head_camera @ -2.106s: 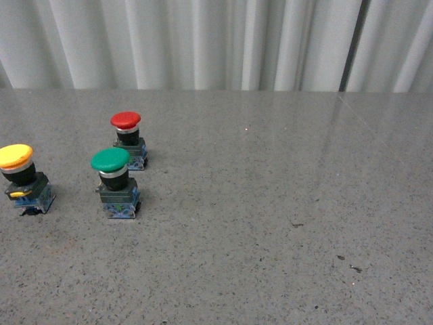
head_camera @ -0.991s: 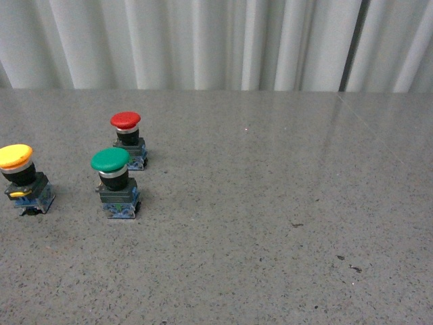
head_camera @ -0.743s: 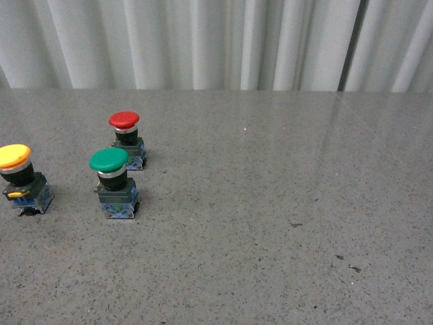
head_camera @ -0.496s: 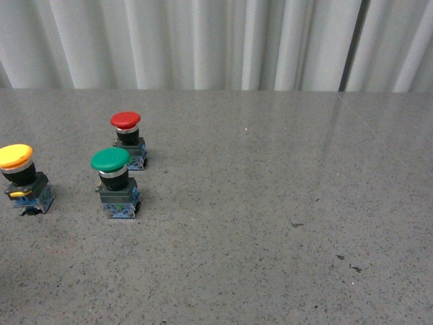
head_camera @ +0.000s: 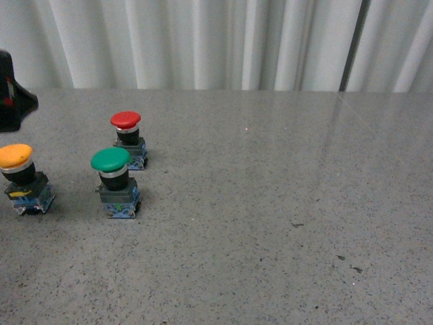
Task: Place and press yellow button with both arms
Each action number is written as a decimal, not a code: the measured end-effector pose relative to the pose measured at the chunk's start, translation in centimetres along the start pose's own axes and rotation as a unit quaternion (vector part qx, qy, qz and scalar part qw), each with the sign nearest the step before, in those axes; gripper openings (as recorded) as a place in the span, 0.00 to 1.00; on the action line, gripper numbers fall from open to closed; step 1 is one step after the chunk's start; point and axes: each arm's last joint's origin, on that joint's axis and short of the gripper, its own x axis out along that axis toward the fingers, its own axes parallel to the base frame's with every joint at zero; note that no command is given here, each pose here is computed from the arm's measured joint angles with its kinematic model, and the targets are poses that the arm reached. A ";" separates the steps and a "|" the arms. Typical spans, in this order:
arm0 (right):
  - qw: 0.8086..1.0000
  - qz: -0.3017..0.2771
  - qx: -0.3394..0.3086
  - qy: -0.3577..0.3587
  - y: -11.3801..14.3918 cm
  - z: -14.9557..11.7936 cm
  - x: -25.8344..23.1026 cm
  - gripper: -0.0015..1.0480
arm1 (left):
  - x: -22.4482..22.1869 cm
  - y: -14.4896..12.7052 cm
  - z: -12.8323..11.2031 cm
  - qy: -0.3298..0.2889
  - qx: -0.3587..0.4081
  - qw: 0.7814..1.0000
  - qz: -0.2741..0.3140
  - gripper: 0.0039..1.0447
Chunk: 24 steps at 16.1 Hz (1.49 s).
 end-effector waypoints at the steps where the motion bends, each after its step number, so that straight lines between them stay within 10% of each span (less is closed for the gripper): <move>1: 1.000 0.000 0.000 0.000 0.0 0.0 0.0 0.94 | 0.7 0.0 -0.7 0.015 0.000 1.000 0.000 0.94; 10: 1.000 0.000 0.000 0.000 0.0 0.0 0.0 0.94 | 2.4 0.0 -3.1 0.054 -0.014 0.998 -0.023 0.94; 16: 1.000 0.000 0.000 0.000 0.0 0.0 0.0 0.94 | 1.8 0.0 -3.0 0.056 -0.006 0.998 -0.013 0.34; 24: 1.000 0.000 0.000 0.000 0.0 0.0 0.0 0.94 | -4.4 -8.4 8.2 -0.110 0.031 0.988 -0.103 0.32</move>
